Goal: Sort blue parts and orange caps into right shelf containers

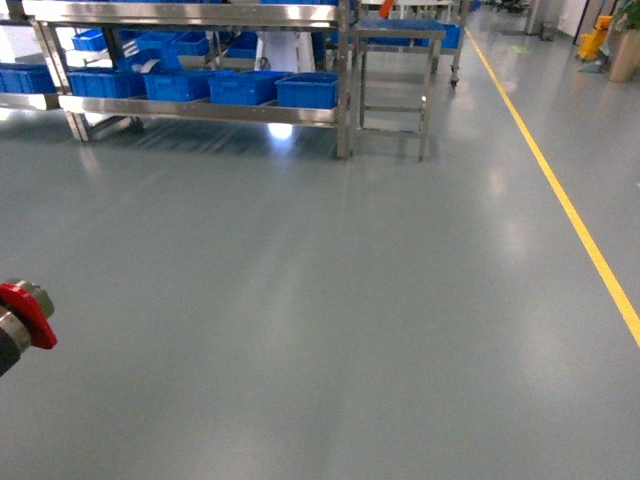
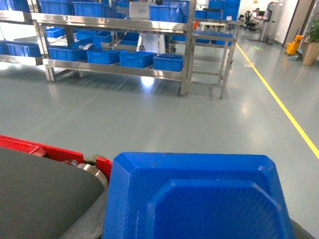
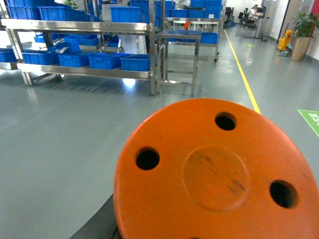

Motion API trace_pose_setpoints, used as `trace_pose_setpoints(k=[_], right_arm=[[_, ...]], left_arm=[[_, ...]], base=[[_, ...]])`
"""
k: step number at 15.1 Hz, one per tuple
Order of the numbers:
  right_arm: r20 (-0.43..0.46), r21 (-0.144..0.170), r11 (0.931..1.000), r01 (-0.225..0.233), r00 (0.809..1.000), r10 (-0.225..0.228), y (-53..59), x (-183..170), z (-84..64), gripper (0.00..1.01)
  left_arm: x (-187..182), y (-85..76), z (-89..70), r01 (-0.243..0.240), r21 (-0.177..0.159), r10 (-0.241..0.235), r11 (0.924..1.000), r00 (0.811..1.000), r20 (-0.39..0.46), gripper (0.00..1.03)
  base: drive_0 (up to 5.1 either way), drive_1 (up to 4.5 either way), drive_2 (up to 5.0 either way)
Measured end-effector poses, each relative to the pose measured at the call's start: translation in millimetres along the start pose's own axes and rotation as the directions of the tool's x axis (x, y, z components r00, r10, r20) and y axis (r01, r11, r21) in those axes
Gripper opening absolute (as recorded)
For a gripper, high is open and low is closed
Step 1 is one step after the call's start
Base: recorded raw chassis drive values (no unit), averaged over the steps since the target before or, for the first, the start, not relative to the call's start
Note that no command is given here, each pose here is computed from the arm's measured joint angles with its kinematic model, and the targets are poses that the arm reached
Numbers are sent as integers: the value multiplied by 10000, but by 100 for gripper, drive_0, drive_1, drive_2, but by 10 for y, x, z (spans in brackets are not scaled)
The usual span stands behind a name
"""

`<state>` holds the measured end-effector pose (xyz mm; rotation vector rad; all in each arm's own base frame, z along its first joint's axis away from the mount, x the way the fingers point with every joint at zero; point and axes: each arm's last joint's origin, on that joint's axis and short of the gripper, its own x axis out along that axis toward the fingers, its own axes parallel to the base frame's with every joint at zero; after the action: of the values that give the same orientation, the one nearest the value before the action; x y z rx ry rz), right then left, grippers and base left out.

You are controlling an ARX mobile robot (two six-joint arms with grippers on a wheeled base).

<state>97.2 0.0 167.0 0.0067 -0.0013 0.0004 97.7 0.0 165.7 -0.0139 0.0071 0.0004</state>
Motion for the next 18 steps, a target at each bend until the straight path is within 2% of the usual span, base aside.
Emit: trace_pose_setpoints(k=[9, 18], right_arm=[[57, 0, 10000, 3, 10000, -3, 0, 0, 6, 45], [0, 0, 10000, 0, 10000, 0, 0, 0, 0, 45]], left_arm=[[0, 0, 6, 9, 0, -9, 10000, 10000, 65, 42], [0, 0, -1, 4, 0, -4, 10000, 10000, -11, 42]], base=[[-162, -162, -162], [14, 443, -415]])
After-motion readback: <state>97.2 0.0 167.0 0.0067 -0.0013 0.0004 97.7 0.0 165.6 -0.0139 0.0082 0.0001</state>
